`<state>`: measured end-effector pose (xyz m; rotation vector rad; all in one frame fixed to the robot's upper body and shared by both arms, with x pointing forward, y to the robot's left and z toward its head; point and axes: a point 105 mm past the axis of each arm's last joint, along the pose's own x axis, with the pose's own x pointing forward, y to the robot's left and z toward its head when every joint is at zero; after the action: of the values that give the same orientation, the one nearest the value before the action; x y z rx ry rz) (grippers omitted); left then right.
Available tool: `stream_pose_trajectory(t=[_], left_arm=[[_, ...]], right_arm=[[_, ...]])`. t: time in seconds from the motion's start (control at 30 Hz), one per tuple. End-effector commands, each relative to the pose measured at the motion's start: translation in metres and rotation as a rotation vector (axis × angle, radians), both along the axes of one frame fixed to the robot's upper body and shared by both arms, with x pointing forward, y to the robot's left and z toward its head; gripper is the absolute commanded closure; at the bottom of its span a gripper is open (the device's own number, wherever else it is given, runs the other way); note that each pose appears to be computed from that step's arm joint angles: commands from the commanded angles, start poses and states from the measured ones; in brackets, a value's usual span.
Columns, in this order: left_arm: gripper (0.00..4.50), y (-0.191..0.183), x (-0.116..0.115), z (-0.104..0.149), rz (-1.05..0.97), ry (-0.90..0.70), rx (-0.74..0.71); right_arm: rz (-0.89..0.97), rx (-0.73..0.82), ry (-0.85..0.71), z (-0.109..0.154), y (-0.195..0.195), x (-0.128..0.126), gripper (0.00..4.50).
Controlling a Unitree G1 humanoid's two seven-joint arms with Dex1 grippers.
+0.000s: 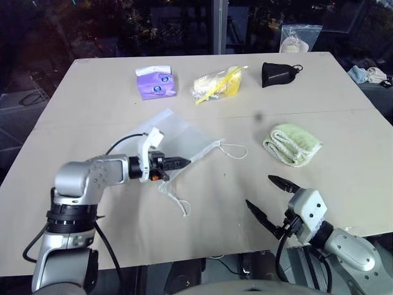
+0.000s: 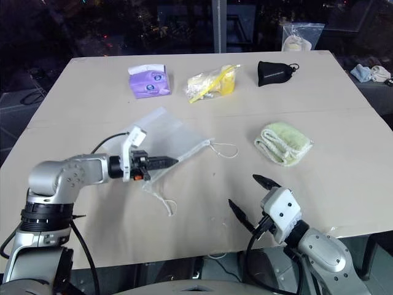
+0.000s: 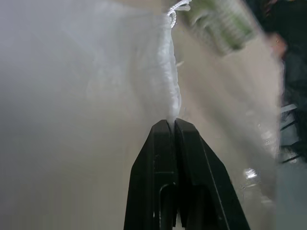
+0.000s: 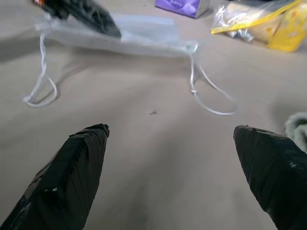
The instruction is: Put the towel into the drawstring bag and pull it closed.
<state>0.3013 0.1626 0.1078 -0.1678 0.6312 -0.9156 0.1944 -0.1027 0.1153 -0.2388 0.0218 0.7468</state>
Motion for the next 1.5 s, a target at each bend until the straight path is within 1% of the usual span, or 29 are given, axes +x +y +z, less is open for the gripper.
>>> stream_pose_trajectory(t=[0.03,0.1,0.13,0.17,0.33,0.4,0.43,0.5,0.57,0.6,0.67,0.73,0.77,0.8,0.83,0.9,0.97,1.03,1.1,1.2,1.27,1.37,1.4,1.43,1.5], left_arm=[[3.15,-0.002,0.005,-0.001,-0.028,-0.145,0.102],[2.19,-0.003,0.007,-0.004,-0.041,-0.217,0.152],[1.90,-0.004,0.008,-0.005,-0.045,-0.247,0.166],[1.37,-0.005,0.010,-0.005,-0.049,-0.291,0.193],[1.37,-0.004,0.015,-0.004,-0.045,-0.390,0.244],[1.92,-0.002,0.018,-0.004,-0.042,-0.427,0.282],[2.26,-0.002,0.018,-0.005,-0.062,-0.447,0.302],[3.13,-0.003,0.016,-0.009,-0.099,-0.485,0.344],[4.17,-0.003,0.016,-0.014,-0.120,-0.528,0.400],[4.47,-0.004,0.015,-0.015,-0.122,-0.526,0.397],[4.47,-0.005,0.014,-0.018,-0.127,-0.516,0.385],[4.47,-0.006,0.013,-0.018,-0.107,-0.468,0.328],[4.47,-0.006,0.015,-0.014,-0.079,-0.428,0.269],[4.47,-0.008,0.015,-0.007,-0.052,-0.351,0.168],[4.47,-0.009,0.013,0.001,-0.043,-0.273,0.073],[4.47,-0.011,0.006,0.015,-0.060,-0.128,-0.067],[4.47,-0.011,0.002,0.025,-0.060,-0.038,-0.145],[4.47,-0.010,0.000,0.032,-0.056,0.035,-0.193],[4.47,-0.009,0.004,0.037,-0.012,0.095,-0.244],[4.47,-0.011,0.014,0.043,0.046,0.123,-0.306],[4.47,-0.012,0.018,0.051,0.071,0.128,-0.363],[4.47,-0.018,0.013,0.052,0.039,0.072,-0.307],[4.47,-0.021,0.011,0.053,0.029,0.063,-0.304],[4.47,-0.022,0.010,0.054,0.029,0.055,-0.302],[4.47,-0.026,0.010,0.053,0.035,0.031,-0.299]], right_arm=[[-0.008,-0.005,-0.057,0.011,0.000,0.000,0.00],[-0.014,-0.008,-0.061,0.011,-0.001,0.000,0.00],[-0.016,-0.009,-0.062,0.011,0.000,0.000,0.00],[-0.017,-0.009,-0.063,0.011,0.000,-0.001,0.00],[-0.026,-0.012,-0.068,0.010,0.000,0.000,0.00],[-0.031,-0.015,-0.073,0.010,0.000,0.001,0.00],[-0.032,-0.016,-0.075,0.010,0.000,0.002,0.00],[-0.033,-0.017,-0.077,0.010,0.000,0.002,0.00],[-0.035,-0.018,-0.079,0.010,-0.001,0.002,0.00],[-0.037,-0.018,-0.080,0.010,-0.001,0.002,0.00],[-0.039,-0.018,-0.081,0.010,-0.001,0.002,0.00],[-0.040,-0.018,-0.081,0.010,-0.001,0.003,0.00],[-0.041,-0.017,-0.080,0.010,0.000,0.003,0.00],[-0.044,-0.013,-0.079,0.011,0.000,0.004,0.00],[-0.050,-0.008,-0.079,0.011,-0.001,0.004,0.00],[-0.048,0.025,-0.055,0.012,-0.002,0.006,0.00],[-0.053,0.063,-0.041,0.016,-0.004,0.007,0.00],[-0.133,0.076,-0.071,0.023,-0.015,0.018,0.00],[-0.166,0.096,-0.071,0.028,-0.021,0.025,0.00],[-0.165,0.111,-0.057,0.033,-0.024,0.031,0.00],[-0.234,0.132,-0.061,0.037,-0.035,0.042,0.00],[-0.380,0.123,-0.074,0.041,-0.060,0.059,0.00],[-0.446,0.170,-0.061,0.044,-0.072,0.067,0.00],[-0.475,0.237,-0.005,0.042,-0.081,0.073,0.00],[-0.490,0.306,0.041,0.047,-0.096,0.087,0.00]])
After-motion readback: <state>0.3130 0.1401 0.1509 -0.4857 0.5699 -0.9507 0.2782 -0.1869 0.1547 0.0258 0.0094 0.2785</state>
